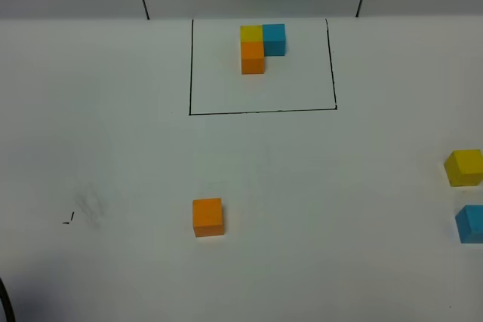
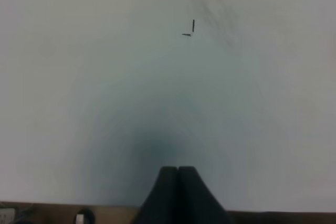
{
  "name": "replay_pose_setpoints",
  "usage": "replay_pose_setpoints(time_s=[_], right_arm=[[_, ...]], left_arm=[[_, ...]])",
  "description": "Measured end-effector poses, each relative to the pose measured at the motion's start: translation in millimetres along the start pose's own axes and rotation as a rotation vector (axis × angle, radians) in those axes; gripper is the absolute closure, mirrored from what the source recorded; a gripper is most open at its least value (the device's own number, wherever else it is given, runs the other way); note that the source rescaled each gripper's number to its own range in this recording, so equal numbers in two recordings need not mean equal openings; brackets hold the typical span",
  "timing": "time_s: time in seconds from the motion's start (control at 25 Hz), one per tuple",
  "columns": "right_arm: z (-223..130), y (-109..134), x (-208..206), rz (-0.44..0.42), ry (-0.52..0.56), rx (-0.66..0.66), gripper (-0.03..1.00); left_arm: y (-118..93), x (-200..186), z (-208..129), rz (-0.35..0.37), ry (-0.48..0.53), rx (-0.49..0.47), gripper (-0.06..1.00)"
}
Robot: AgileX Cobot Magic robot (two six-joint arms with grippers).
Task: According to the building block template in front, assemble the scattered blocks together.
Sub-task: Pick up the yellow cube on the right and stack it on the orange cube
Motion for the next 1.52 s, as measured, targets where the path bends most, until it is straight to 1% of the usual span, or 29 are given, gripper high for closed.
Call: replay_pose_setpoints(time_s=[0.16, 0.32, 0.48, 0.8, 1.04, 1.2, 1.52], right_arm=[[0, 0, 0, 0.0, 0.0, 0.0, 0.96], [0, 0, 0, 0.0, 0.0, 0.0, 0.96], [0, 0, 0, 0.0, 0.0, 0.0, 0.96], [0, 0, 0, 0.0, 0.0, 0.0, 0.96], [0, 0, 0, 0.0, 0.0, 0.0, 0.96], [0, 0, 0, 0.0, 0.0, 0.0, 0.96], [0, 0, 0, 0.0, 0.0, 0.0, 0.96]], left_arm=[[0, 2, -6, 0.012, -0.036, -0.019, 0.94], [6, 0, -5, 0.05, -0.089, -0.017, 0.94], [12, -2, -6, 0.088, -0.101, -0.031, 0.94], [13, -2, -5, 0.092, -0.103, -0.035, 0.94], [9, -2, -5, 0.071, -0.102, -0.012, 0.94], [3, -3, -5, 0.04, -0.112, 0.027, 0.94], [-19, -26, -9, -0.072, -0.266, 0.183, 0.94]])
Point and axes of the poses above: a point on each arm's last joint axis where the gripper is mounted, x pointing out along that axis toward the gripper, y along the wrist's bending axis when the last joint is at zero, z = x × y, the point moved 10 cm from there along x, pointing out along that axis toward the gripper, and after that the axes turned 2 degrees about -x, right-handed, at the moved point
